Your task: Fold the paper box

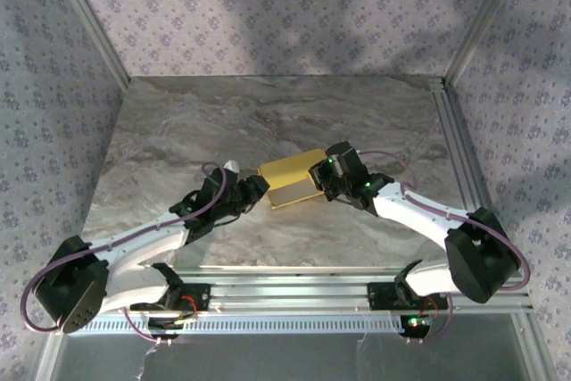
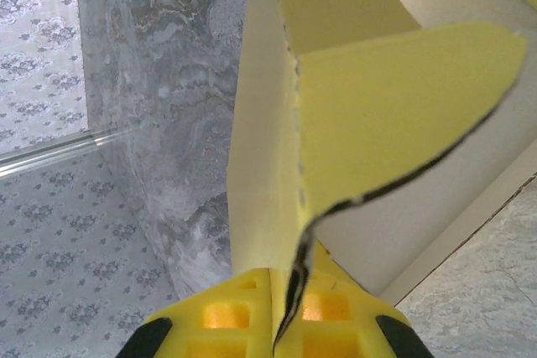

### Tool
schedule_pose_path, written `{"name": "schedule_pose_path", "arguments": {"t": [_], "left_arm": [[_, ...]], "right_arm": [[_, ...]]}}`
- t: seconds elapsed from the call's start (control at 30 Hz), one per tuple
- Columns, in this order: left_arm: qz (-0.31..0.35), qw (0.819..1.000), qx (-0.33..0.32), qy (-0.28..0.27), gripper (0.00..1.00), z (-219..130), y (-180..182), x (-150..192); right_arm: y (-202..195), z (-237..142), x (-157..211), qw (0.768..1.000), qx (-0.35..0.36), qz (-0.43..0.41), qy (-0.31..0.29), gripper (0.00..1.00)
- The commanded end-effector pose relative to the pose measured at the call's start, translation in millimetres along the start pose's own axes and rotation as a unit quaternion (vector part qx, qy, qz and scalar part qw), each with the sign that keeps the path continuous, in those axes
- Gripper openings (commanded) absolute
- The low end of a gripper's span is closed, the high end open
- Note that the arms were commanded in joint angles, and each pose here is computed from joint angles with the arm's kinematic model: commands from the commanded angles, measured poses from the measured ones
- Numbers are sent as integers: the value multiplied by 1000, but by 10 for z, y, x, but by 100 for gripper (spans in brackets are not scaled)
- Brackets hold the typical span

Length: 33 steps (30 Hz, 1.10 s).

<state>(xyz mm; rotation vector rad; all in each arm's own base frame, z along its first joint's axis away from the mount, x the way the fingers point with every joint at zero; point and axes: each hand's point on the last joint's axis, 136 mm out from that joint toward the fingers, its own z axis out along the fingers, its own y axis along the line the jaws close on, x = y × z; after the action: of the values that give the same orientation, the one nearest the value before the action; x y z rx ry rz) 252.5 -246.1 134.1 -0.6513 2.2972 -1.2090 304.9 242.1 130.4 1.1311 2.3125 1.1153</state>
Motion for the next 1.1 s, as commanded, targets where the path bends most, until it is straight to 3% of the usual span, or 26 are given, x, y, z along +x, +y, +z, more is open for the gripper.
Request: {"name": "schedule_pose_path", "arguments": {"t": [0.0,0.13,0.47,1.07], "left_arm": [[-17,999,-13,-31,44,-129,25,-192],[-21,1000,0,-22,47,-66,-71,-294],[-31,999,2,15,47,194,-134,-144],[-71,997,-9,-21,45,361,-130,-188]], "right_arm": [[-184,-24,-26,999,32,-4,-7,0],[-173,-22,-24,1000,30,-3,-7,0],[-170,-14,-15,999,32,-5,-7,0],[-181,10,41,1000,30,-5,1,0]]}}
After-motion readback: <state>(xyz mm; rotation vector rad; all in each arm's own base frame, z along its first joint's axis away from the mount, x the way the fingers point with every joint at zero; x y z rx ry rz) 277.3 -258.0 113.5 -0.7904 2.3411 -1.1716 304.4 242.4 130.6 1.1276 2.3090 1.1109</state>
